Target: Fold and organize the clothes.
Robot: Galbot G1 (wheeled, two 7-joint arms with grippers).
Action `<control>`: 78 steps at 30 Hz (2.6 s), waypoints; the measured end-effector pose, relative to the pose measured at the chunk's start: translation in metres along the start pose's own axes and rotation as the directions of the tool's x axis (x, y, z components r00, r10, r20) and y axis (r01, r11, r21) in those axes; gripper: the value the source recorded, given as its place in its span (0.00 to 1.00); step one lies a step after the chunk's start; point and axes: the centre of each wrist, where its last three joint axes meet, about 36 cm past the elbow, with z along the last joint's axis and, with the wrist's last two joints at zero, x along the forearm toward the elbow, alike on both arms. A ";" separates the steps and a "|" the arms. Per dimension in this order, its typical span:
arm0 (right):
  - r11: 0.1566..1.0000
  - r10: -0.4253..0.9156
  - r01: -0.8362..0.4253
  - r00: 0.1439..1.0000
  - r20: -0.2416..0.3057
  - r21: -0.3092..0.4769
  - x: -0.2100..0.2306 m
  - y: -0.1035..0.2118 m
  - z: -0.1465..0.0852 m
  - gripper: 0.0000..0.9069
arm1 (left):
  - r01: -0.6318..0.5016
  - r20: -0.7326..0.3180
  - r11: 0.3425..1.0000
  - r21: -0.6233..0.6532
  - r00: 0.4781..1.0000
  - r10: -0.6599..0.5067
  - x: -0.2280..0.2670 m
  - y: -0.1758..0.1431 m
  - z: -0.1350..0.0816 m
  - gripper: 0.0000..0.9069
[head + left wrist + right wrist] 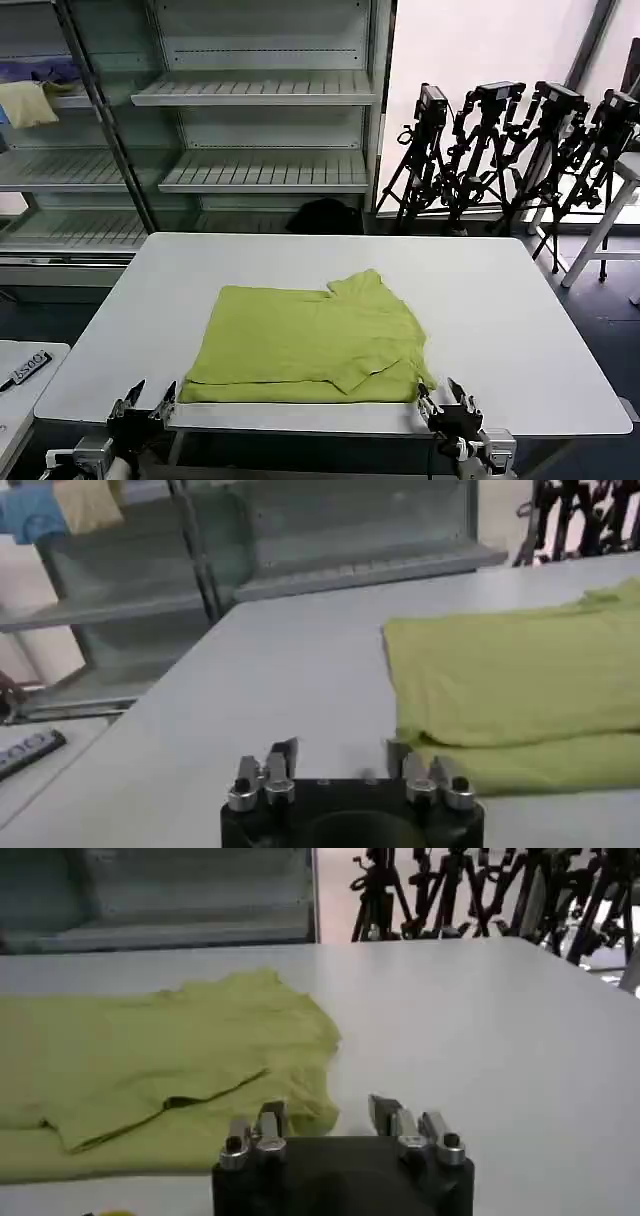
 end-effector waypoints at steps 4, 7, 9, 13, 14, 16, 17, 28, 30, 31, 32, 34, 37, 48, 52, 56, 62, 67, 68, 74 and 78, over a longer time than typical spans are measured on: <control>1.000 -0.017 0.017 0.999 0.035 0.003 -0.008 -0.001 -0.011 1.00 | -0.017 0.036 0.999 0.032 0.999 0.016 -0.004 -0.001 -0.010 1.00; 1.000 -0.030 0.029 0.998 0.062 0.010 -0.020 0.000 -0.021 1.00 | -0.038 0.054 0.998 0.059 0.998 0.035 -0.010 -0.002 -0.020 1.00; 0.999 -0.042 0.041 0.996 0.079 0.013 -0.029 0.000 -0.026 1.00 | -0.052 0.066 0.996 0.072 0.997 0.047 -0.018 -0.003 -0.027 1.00; 0.998 -0.056 0.055 0.993 0.109 0.015 -0.050 0.001 -0.038 1.00 | -0.086 0.097 0.993 0.078 0.992 0.078 -0.033 -0.004 -0.044 1.00; 0.998 -0.059 0.058 0.992 0.113 0.014 -0.056 0.002 -0.040 1.00 | -0.096 0.106 0.992 0.077 0.990 0.088 -0.037 -0.004 -0.049 1.00; 0.998 -0.064 0.063 0.991 0.119 0.013 -0.069 0.004 -0.044 1.00 | -0.112 0.120 0.991 0.072 0.987 0.103 -0.046 -0.003 -0.057 1.00; 0.998 -0.068 0.067 0.990 0.120 0.010 -0.078 0.005 -0.045 1.00 | -0.123 0.127 0.990 0.069 0.985 0.114 -0.051 -0.003 -0.061 1.00; 0.993 -0.113 0.114 0.988 0.104 -0.003 -0.170 0.022 -0.070 1.00 | -0.215 0.137 0.976 -0.012 0.967 0.215 -0.110 0.004 -0.095 1.00; 0.993 -0.119 0.120 0.988 0.097 -0.002 -0.186 0.025 -0.075 1.00 | -0.228 0.132 0.973 -0.028 0.964 0.230 -0.123 0.006 -0.101 1.00; 0.993 -0.120 0.121 0.988 0.092 -0.002 -0.194 0.025 -0.077 1.00 | -0.236 0.129 0.971 -0.038 0.962 0.239 -0.129 0.007 -0.104 1.00; 0.992 -0.122 0.123 0.989 0.086 0.000 -0.201 0.026 -0.079 1.00 | -0.243 0.123 0.969 -0.045 0.961 0.247 -0.136 0.008 -0.107 1.00; 0.992 -0.127 0.127 0.989 0.075 0.002 -0.216 0.029 -0.083 1.00 | -0.257 0.112 0.965 -0.057 0.959 0.262 -0.149 0.010 -0.112 1.00; 0.992 -0.129 0.129 0.990 0.058 0.006 -0.237 0.031 -0.089 1.00 | -0.276 0.097 0.959 -0.069 0.954 0.282 -0.167 0.012 -0.119 1.00; 0.993 -0.118 0.118 0.993 -0.007 0.024 -0.292 0.042 -0.100 1.00 | -0.316 0.026 0.947 -0.064 0.948 0.318 -0.222 0.017 -0.127 1.00; 0.993 -0.116 0.118 0.993 -0.033 0.032 -0.305 0.048 -0.099 1.00 | -0.321 0.014 0.946 -0.044 0.947 0.322 -0.234 0.019 -0.128 1.00; 0.992 -0.114 0.117 0.992 -0.056 0.046 -0.313 0.052 -0.095 1.00 | -0.325 0.001 0.945 -0.031 0.946 0.325 -0.243 0.018 -0.126 1.00; 0.992 -0.109 0.114 0.991 -0.078 0.061 -0.318 0.053 -0.089 1.00 | -0.334 -0.023 0.942 -0.033 0.942 0.334 -0.251 0.015 -0.122 1.00; 0.991 -0.108 0.114 0.990 -0.087 0.066 -0.320 0.055 -0.086 1.00 | -0.335 -0.041 0.941 -0.039 0.942 0.334 -0.254 0.014 -0.117 1.00; 0.991 -0.108 0.114 0.990 -0.088 0.067 -0.320 0.055 -0.086 1.00 | -0.334 -0.045 0.942 -0.039 0.942 0.333 -0.255 0.014 -0.116 1.00; 0.991 -0.104 0.111 0.990 -0.093 0.073 -0.321 0.057 -0.084 1.00 | -0.332 -0.062 0.943 -0.034 0.942 0.329 -0.258 0.013 -0.109 1.00; 0.991 -0.103 0.111 0.990 -0.095 0.077 -0.321 0.058 -0.083 0.98 | -0.332 -0.065 0.943 -0.028 0.942 0.329 -0.260 0.011 -0.108 1.00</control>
